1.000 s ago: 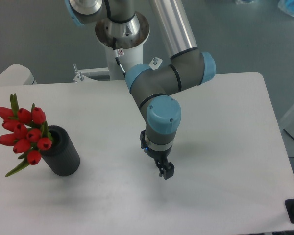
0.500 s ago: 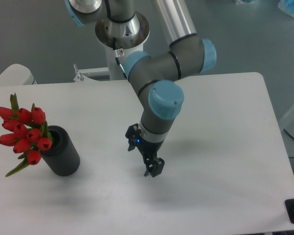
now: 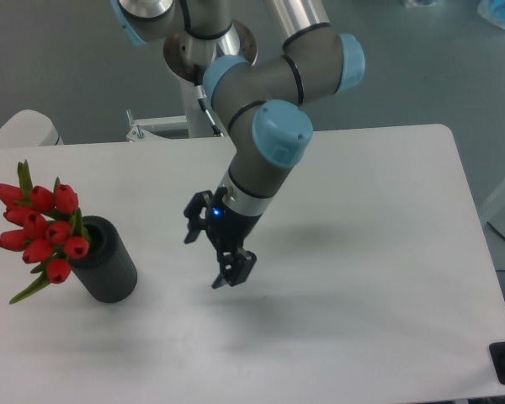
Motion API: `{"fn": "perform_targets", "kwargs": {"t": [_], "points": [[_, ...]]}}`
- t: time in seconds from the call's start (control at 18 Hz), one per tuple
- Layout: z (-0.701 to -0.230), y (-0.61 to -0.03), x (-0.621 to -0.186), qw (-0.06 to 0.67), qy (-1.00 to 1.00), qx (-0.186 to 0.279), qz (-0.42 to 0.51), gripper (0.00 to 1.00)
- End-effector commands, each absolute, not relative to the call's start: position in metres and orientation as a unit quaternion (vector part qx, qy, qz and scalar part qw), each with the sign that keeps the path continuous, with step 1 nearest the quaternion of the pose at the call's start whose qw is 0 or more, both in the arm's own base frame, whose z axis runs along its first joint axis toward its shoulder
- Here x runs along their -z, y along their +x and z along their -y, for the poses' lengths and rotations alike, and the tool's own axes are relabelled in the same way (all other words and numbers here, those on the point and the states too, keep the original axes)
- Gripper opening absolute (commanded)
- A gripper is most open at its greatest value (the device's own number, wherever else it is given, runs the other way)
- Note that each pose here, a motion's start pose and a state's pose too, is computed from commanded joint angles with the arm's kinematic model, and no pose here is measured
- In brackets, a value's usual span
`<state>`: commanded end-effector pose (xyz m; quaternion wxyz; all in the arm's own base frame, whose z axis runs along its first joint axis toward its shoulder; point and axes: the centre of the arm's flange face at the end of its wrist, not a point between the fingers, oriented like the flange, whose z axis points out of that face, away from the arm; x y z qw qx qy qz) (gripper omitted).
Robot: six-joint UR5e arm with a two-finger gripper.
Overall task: Pick up the flowers from the vase
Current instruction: 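Move the open gripper toward the red tulips in the black vase, then lower the gripper around the tulip stems and close it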
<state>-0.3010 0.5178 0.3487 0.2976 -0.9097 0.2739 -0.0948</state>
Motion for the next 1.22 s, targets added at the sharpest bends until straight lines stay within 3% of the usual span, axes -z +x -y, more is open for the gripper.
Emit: {"fn": "perform_targets", "kwargs": {"t": [0.44, 1.22], "points": [[-0.518, -0.254, -0.368, 0.358, -0.889, 0.147, -0.243, 1.00], [-0.549, -0.197, -0.344, 0.357, -0.873, 0.200, -0.266, 1.00]]}}
